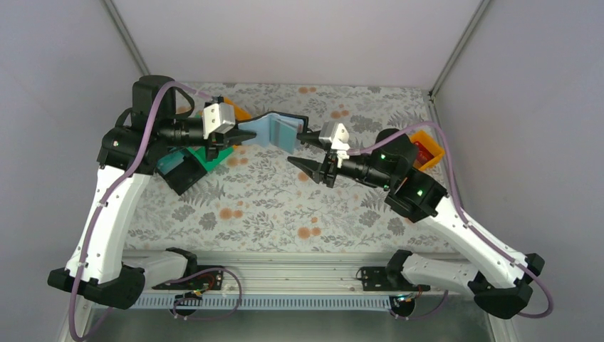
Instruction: Take the credit cards out of the card holder
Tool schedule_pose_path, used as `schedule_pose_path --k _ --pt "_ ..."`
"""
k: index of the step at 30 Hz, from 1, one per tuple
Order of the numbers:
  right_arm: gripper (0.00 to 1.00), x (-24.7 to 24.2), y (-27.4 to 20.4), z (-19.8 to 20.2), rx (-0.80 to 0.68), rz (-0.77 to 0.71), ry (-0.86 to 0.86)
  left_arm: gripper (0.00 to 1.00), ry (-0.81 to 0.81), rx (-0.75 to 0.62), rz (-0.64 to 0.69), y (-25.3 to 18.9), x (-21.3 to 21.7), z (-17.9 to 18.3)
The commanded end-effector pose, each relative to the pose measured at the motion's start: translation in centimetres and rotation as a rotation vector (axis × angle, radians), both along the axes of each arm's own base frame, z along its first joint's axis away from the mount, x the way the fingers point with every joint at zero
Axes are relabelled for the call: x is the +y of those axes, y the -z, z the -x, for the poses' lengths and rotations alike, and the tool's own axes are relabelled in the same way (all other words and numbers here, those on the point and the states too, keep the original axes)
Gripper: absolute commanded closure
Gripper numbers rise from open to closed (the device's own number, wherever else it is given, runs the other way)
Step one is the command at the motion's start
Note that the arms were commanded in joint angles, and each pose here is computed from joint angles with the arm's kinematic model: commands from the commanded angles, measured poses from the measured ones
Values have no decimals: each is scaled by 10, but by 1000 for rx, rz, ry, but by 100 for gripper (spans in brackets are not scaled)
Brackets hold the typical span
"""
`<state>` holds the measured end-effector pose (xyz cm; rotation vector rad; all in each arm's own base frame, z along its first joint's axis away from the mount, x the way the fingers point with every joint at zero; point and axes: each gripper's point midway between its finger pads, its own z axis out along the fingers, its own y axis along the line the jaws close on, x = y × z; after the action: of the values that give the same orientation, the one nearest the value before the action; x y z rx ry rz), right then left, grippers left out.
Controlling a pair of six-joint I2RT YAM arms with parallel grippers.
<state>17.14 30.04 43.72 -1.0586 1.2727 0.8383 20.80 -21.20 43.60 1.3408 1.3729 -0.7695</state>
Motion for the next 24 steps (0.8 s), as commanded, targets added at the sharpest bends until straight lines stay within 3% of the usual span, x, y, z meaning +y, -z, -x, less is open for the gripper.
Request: schedule_pose_path --k 1,16,24 --pt "44 2 1 -9 -5 -2 26 98 25 -34 16 -7 0 8" --pt "42 35 10 9 11 -8 -194 98 21 -3 20 1 -1 4" --pt "42 50 14 -6 36 -4 -178 98 55 22 38 3 -4 7"
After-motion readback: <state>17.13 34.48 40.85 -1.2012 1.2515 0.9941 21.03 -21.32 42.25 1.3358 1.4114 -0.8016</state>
